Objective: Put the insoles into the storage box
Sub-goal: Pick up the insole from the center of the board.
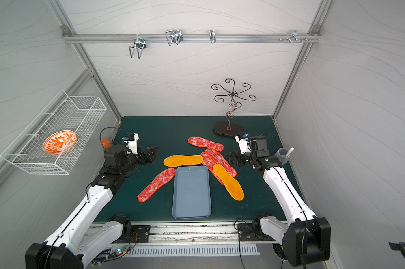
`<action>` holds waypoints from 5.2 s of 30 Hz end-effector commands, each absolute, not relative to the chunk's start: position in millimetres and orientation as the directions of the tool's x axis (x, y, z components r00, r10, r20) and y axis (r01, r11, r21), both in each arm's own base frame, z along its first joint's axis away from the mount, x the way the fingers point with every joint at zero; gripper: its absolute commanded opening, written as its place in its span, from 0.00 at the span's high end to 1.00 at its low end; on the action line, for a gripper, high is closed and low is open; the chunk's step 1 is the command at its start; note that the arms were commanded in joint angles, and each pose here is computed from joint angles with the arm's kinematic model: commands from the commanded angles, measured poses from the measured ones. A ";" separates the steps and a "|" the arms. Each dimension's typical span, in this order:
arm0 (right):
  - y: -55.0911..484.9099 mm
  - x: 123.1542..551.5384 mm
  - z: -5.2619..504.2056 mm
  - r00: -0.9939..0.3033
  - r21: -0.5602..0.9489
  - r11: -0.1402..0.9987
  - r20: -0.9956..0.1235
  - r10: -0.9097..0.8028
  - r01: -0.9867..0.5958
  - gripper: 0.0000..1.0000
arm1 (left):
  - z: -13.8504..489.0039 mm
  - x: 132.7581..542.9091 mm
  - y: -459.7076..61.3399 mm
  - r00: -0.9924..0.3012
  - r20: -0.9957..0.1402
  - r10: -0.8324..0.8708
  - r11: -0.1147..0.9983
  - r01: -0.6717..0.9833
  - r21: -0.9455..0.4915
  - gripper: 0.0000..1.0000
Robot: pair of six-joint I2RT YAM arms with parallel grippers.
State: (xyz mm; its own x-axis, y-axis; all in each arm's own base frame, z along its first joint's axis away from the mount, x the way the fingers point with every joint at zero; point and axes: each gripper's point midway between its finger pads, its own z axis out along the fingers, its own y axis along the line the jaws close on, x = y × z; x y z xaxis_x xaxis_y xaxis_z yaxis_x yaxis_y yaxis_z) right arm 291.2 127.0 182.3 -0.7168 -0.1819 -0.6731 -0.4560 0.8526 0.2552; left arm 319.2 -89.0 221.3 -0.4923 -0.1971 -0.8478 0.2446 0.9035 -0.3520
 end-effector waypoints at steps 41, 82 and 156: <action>98.2 233.1 8.1 -0.999 0.124 0.991 0.010 0.039 0.040 0.46 | 196.9 262.8 -222.3 -0.639 -0.769 -0.016 0.733 0.516 -0.443 0.00; 133.7 257.1 206.7 -0.655 -0.208 0.798 -0.475 -0.588 -0.566 1.00 | 257.9 246.7 -251.9 -0.325 -0.796 0.511 0.436 0.896 -0.086 0.04; 260.3 297.9 343.2 -0.722 0.846 0.208 -0.529 0.446 -0.491 0.26 | 374.1 293.4 -282.8 -0.395 -0.875 -0.280 0.388 0.787 -0.480 1.00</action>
